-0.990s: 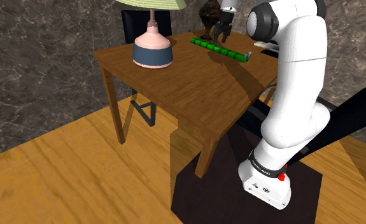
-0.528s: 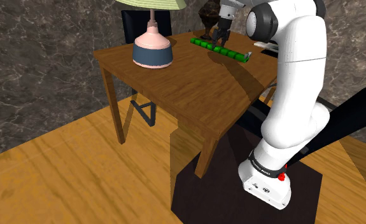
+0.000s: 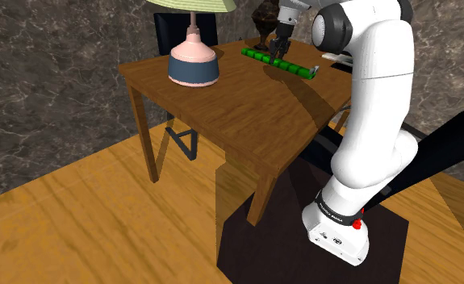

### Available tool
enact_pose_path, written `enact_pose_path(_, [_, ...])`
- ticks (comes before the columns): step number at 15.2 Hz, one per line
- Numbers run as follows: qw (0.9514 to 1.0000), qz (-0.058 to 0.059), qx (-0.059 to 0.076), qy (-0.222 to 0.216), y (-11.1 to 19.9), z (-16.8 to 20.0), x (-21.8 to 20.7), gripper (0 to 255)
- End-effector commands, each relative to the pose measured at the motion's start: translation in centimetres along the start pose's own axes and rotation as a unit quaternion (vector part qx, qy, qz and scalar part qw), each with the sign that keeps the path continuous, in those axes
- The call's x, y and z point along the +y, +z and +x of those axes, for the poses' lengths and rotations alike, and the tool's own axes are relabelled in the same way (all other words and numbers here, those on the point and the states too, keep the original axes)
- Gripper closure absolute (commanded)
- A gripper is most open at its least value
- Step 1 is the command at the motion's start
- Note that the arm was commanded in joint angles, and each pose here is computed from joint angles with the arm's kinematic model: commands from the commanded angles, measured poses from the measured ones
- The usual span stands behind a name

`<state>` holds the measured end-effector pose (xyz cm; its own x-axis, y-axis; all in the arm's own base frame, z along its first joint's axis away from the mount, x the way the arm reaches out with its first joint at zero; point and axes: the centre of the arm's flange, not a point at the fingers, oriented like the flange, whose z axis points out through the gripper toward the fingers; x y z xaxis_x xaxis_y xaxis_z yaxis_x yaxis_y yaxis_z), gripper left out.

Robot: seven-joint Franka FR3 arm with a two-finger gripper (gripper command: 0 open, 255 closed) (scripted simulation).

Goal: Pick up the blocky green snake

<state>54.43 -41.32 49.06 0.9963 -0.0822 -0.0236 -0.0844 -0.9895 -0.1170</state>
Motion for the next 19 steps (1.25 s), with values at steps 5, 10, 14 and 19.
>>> enact_pose_path(5, [1.0000, 0.000, -0.001, 0.000, -1.4, -0.1, -0.1, 255])
enact_pose_path(10, [1.0000, 0.000, -0.001, 0.000, -4.0, -0.2, -0.4, 255])
enact_pose_path(14, [1.0000, 0.000, -0.001, 0.000, -6.1, -0.2, -0.7, 255])
enact_pose_path(19, [1.0000, 0.000, -0.001, 0.000, -7.8, -0.3, -0.9, 255])
